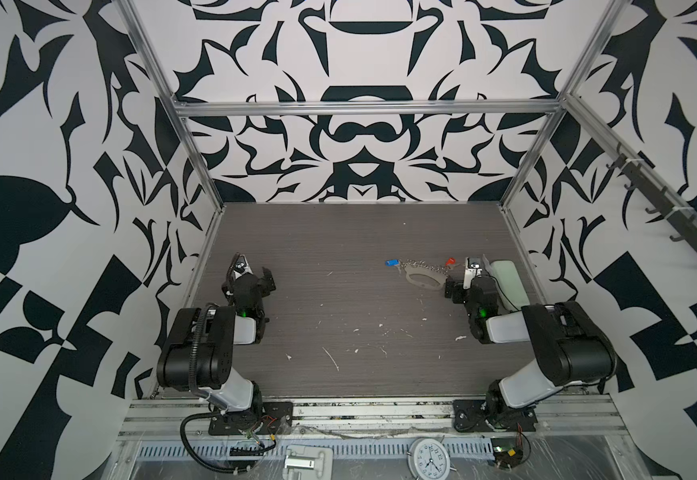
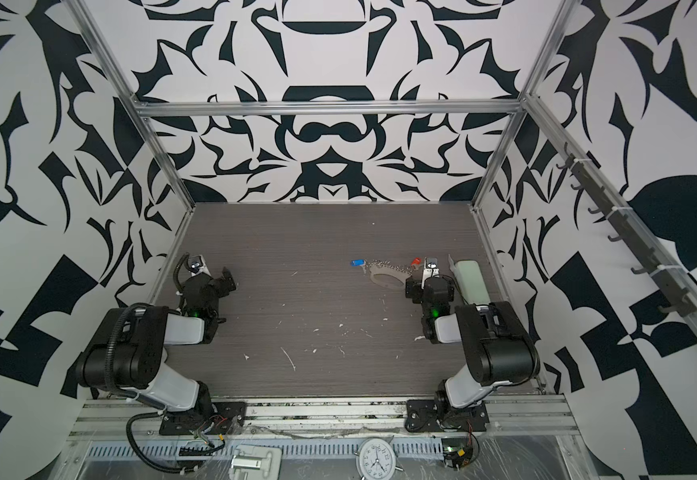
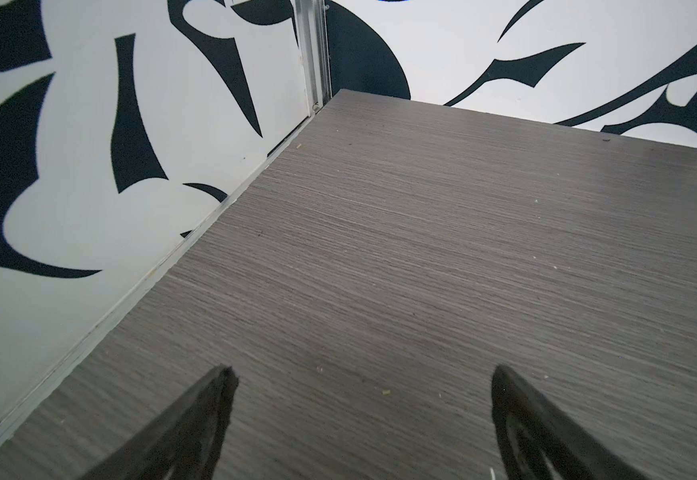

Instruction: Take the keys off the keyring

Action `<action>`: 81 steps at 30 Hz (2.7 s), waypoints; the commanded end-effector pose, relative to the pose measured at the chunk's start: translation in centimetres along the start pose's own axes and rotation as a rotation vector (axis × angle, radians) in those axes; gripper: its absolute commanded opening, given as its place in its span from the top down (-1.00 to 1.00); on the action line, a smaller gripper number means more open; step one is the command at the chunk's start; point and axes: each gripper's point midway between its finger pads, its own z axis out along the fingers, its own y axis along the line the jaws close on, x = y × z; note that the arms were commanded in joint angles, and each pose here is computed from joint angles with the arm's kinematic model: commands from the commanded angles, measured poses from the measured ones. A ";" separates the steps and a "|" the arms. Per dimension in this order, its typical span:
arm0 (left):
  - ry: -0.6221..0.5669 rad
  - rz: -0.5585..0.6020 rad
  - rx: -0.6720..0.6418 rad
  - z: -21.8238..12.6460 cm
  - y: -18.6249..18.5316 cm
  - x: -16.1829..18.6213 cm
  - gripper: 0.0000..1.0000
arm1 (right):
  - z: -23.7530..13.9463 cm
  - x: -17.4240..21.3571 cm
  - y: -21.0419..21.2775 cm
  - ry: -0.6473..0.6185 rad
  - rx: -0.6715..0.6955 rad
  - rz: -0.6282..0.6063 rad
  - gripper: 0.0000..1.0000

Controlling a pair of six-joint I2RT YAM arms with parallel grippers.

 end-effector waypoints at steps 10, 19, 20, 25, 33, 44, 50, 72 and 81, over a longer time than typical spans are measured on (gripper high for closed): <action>-0.029 -0.011 0.006 0.2 -0.1 -0.9 -0.99 | 0.1 -2.4 0.2 -0.066 -0.005 0.008 -1.00; -0.029 -0.011 0.007 0.2 -0.2 -0.9 -0.98 | 0.1 -2.4 0.2 -0.067 -0.005 0.008 -1.00; -0.030 -0.011 0.007 0.2 -0.2 -0.9 -0.98 | 0.1 -2.4 0.2 -0.066 -0.005 0.008 -1.00; -0.029 -0.012 0.006 0.2 -0.1 -0.9 -0.98 | 0.1 -2.4 0.2 -0.066 -0.006 0.008 -1.00; -0.030 -0.011 0.007 0.2 -0.1 -0.9 -0.98 | 0.1 -2.4 0.2 -0.066 -0.005 0.008 -1.00; -0.031 -0.012 0.007 0.2 -0.2 -0.9 -0.99 | 0.1 -2.4 0.2 -0.067 -0.006 0.008 -1.00; -0.029 -0.011 0.006 0.2 -0.1 -0.9 -0.99 | 0.1 -2.5 0.9 -0.067 -0.044 0.009 -1.00; -0.219 -0.298 0.023 -4.9 -0.3 -11.9 -0.98 | -4.0 -11.3 -3.0 -0.056 0.129 0.523 -1.00; -0.030 -0.969 0.012 -5.8 1.8 -9.6 -0.98 | -3.4 -9.8 0.8 0.098 -0.095 0.648 -0.85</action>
